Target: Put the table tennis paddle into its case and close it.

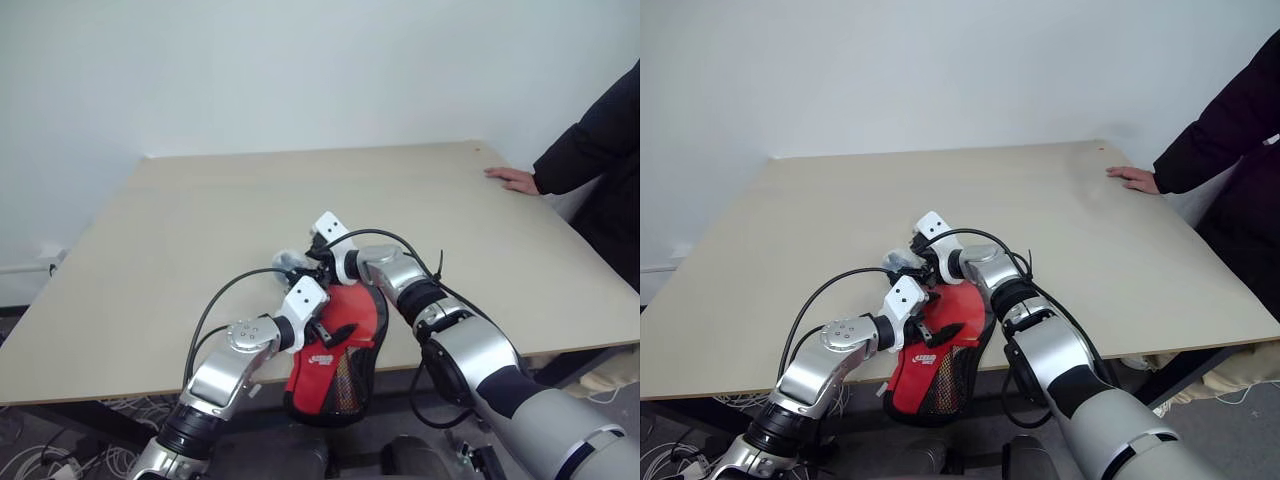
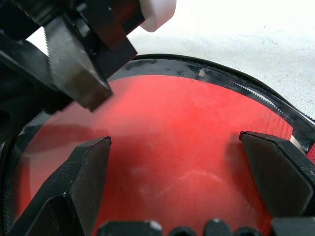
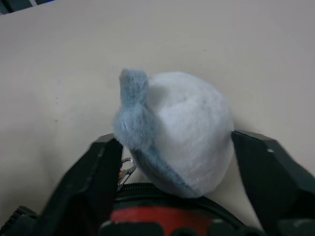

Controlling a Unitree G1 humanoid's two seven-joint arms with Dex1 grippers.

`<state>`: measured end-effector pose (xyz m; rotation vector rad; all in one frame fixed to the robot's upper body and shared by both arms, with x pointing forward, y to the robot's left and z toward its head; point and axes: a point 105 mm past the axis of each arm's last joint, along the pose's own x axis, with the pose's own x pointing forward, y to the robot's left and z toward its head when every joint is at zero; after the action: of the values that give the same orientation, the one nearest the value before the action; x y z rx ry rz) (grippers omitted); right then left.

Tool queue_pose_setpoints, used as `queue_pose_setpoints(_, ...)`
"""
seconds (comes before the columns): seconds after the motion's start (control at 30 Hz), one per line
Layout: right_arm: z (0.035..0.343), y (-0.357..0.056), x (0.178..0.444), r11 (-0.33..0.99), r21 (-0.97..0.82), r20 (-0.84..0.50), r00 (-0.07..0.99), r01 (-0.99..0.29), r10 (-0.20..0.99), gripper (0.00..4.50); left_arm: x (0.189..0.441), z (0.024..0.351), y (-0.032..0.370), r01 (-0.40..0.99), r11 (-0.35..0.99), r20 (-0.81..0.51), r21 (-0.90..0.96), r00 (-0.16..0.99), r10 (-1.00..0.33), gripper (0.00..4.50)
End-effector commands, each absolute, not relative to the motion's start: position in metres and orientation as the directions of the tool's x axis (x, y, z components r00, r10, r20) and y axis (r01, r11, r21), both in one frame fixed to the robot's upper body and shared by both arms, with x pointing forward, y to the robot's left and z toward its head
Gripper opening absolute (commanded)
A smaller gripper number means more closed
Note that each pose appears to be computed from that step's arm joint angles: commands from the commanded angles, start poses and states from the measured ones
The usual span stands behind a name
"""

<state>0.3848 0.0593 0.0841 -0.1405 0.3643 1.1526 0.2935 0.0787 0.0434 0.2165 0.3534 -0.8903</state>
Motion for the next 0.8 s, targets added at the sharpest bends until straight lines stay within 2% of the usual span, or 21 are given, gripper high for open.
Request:
queue_pose_setpoints(0.03, 0.106, 0.068, 0.389, 0.389, 0.041, -0.295, 0.361, -0.92, 0.885, 2.43, 0.292, 0.036, 0.084, 0.78, 0.625, -0.424, 0.037, 0.578, -0.697, 4.5)
queue_pose_setpoints(0.33, 0.107, 0.07, 0.389, 0.396, 0.016, -0.292, 0.374, -0.918, 0.88, 0.1, 0.293, 0.036, 0.087, 0.769, 0.639, -0.426, 0.03, 0.588, -0.687, 4.5)
queue_pose_setpoints(0.8, 0.109, 0.062, 0.403, 0.499, -0.035, -0.285, 0.487, -0.866, 0.825, 0.02, 0.3, 0.034, 0.101, 0.718, 0.693, -0.448, 0.069, 0.643, -0.621, 4.5)
